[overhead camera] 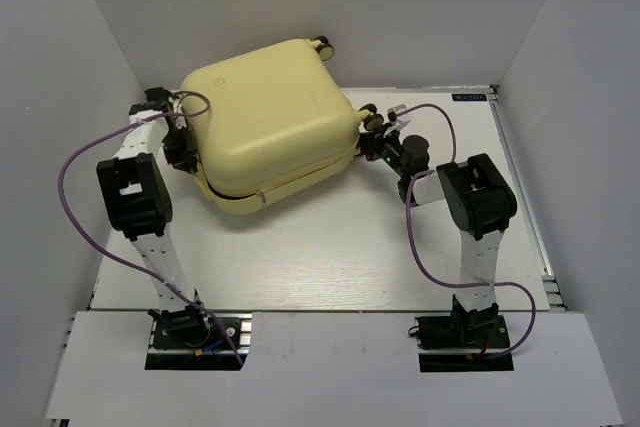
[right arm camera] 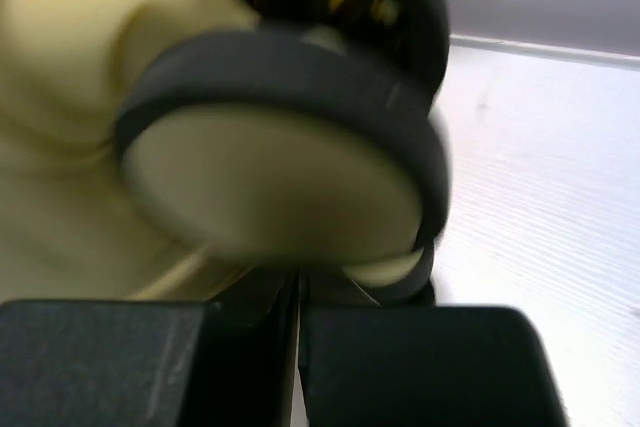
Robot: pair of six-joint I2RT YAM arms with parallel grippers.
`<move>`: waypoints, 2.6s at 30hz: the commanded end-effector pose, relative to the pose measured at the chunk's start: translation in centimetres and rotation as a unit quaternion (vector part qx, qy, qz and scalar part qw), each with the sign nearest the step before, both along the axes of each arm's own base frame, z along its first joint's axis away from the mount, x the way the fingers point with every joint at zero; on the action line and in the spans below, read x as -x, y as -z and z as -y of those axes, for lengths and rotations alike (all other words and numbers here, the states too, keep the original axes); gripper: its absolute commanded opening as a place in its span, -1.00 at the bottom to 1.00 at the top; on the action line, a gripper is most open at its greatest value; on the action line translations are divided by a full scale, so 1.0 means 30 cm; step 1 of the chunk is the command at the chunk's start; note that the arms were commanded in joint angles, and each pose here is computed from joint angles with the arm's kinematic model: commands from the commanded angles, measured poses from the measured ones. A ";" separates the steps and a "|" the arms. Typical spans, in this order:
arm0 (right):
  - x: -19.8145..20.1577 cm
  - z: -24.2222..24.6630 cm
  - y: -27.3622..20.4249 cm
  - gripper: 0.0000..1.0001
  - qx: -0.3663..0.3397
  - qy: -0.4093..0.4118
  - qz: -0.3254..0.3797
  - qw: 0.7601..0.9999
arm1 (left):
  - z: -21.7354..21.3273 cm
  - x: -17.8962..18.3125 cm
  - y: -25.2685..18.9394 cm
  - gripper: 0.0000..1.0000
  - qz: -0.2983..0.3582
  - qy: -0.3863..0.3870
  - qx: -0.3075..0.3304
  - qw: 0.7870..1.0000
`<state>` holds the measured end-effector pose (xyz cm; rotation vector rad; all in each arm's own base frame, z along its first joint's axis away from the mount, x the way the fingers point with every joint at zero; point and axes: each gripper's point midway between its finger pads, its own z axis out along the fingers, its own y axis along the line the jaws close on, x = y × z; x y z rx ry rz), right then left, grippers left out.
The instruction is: Pack the luggage
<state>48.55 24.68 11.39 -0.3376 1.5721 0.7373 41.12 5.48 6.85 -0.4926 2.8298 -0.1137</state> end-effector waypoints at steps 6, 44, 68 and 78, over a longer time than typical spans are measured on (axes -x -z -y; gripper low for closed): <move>-0.118 0.190 -0.077 -1.00 -0.074 0.168 0.048 0.982 | 0.434 -0.226 0.014 -1.00 0.100 0.321 0.049 0.941; -0.421 0.243 -0.204 -1.00 -0.110 0.037 0.061 0.991 | 0.440 -0.359 0.057 -1.00 0.130 0.348 0.101 0.923; -0.375 0.062 -0.273 -1.00 -0.038 -0.020 0.178 0.983 | 0.519 -0.394 0.013 -1.00 0.165 0.389 0.139 0.896; 0.146 -0.130 -0.283 -1.00 -0.049 -0.176 0.124 0.975 | 0.569 -0.468 -0.101 -0.10 0.223 0.384 0.123 0.887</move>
